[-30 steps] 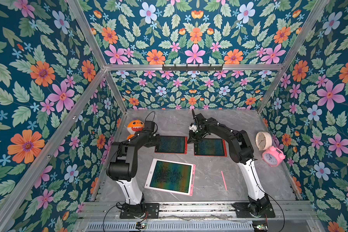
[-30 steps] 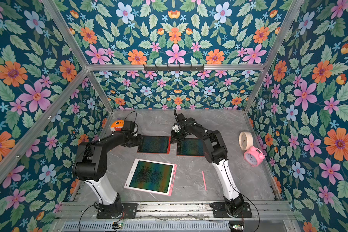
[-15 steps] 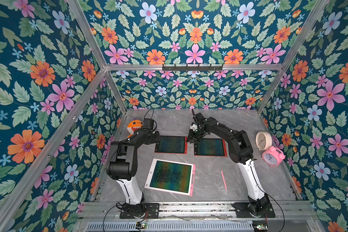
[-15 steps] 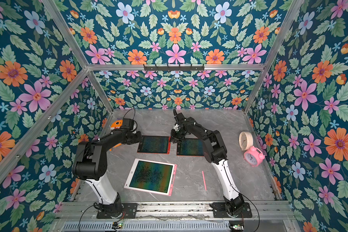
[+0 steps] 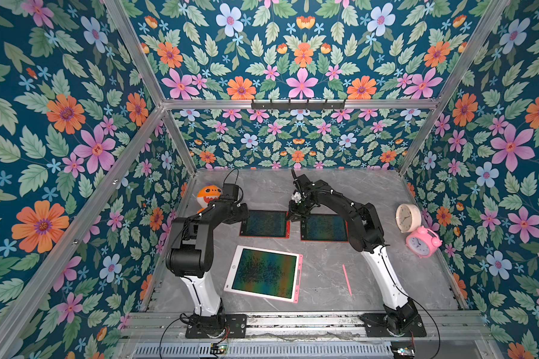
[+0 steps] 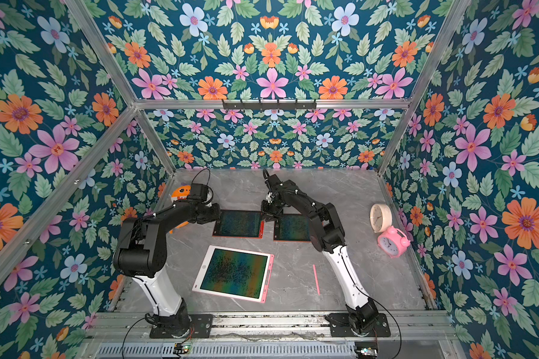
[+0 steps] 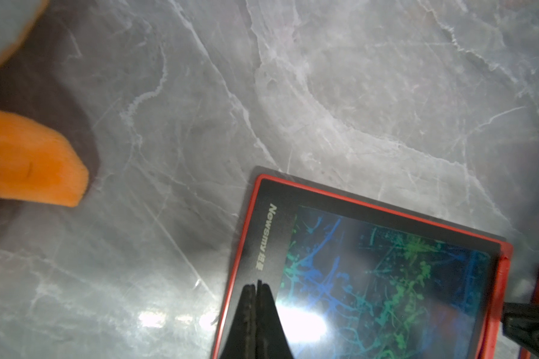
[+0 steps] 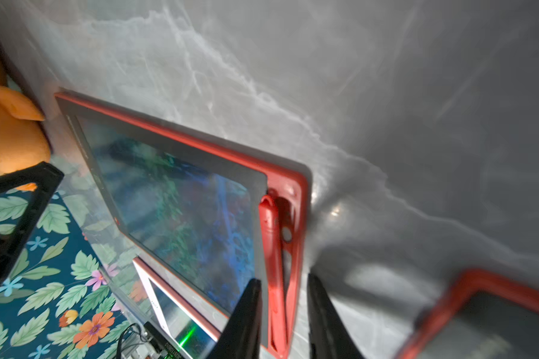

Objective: Place the stylus back onto the writing tablet
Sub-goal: Place the stylus on the writing tablet.

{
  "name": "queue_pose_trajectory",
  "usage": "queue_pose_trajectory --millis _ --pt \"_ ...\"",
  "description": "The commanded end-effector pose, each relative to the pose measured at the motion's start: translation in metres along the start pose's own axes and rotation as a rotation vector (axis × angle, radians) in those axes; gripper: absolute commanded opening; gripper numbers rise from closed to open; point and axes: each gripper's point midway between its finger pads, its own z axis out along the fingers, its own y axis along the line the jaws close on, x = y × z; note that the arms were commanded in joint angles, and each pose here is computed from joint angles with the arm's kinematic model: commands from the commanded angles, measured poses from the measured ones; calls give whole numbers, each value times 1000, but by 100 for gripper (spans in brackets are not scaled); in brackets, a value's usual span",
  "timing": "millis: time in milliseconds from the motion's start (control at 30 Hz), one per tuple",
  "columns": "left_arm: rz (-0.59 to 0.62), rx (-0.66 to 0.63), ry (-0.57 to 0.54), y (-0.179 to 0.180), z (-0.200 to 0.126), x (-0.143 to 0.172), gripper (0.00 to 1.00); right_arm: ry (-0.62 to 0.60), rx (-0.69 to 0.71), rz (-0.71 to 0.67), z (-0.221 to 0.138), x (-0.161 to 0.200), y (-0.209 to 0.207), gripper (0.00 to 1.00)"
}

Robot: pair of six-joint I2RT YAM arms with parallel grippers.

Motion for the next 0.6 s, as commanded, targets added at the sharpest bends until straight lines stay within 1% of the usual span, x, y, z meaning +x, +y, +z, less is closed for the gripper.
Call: queue_pose_trajectory --millis 0,200,333,433,567 --pt "-2 8 -3 -2 1 -3 0 24 65 15 3 6 -12 25" --pt "-1 9 1 -2 3 -2 0 25 73 25 5 6 -14 20" --pt "-2 12 8 -2 4 0 0 20 73 24 5 6 -13 19" --pt "-3 14 9 -2 4 0 0 -12 65 14 -2 2 -7 20" --pt "-3 17 9 -3 5 0 0 -58 65 9 -9 -5 -2 27"
